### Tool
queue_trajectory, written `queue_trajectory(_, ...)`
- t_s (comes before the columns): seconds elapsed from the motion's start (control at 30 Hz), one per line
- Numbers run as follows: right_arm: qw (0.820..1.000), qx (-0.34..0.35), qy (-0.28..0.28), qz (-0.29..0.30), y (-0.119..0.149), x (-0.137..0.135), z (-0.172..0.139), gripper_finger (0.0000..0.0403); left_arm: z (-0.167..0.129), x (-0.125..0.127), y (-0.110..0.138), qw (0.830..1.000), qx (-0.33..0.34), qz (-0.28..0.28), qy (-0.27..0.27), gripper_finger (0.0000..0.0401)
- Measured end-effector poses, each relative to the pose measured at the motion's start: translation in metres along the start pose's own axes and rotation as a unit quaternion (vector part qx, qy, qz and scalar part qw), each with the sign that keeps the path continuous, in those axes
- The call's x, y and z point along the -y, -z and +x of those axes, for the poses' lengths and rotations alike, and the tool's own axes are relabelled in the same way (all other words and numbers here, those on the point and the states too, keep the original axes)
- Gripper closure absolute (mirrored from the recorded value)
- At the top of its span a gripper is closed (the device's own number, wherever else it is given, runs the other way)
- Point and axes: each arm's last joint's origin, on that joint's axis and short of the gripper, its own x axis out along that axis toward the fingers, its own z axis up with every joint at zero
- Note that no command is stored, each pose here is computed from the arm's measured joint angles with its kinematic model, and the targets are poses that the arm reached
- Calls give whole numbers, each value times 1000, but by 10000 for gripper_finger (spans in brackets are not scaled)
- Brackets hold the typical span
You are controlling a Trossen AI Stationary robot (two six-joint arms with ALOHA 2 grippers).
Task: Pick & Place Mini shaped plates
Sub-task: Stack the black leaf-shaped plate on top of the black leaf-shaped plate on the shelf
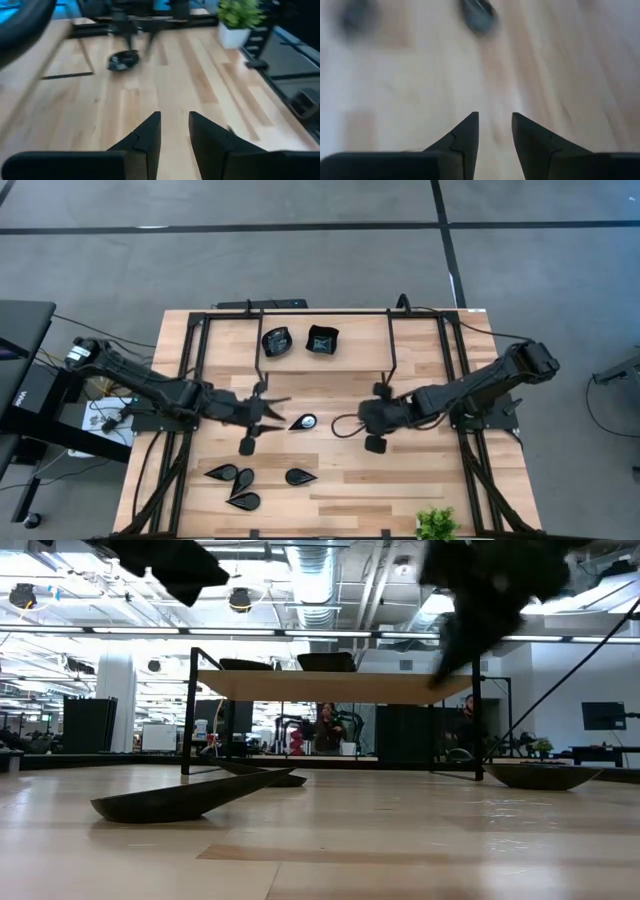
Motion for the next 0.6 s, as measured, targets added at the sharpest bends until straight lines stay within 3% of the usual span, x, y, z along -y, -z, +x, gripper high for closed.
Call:
queue_trajectory(0.13, 992, -94, 68, 58, 22, 5, 0, 292, -1, 9, 4, 1000, -2, 7, 16, 299)
queue_trajectory(0.27, 977, -177, 92, 81, 39, 3, 7, 292, -2, 11, 4, 1000, 1, -11, 11, 299)
queue_trajectory(0.6, 953, -274, 124, 39, 64, -10, 35, 292, -2, 11, 1, 1000, 17, -18, 12, 299)
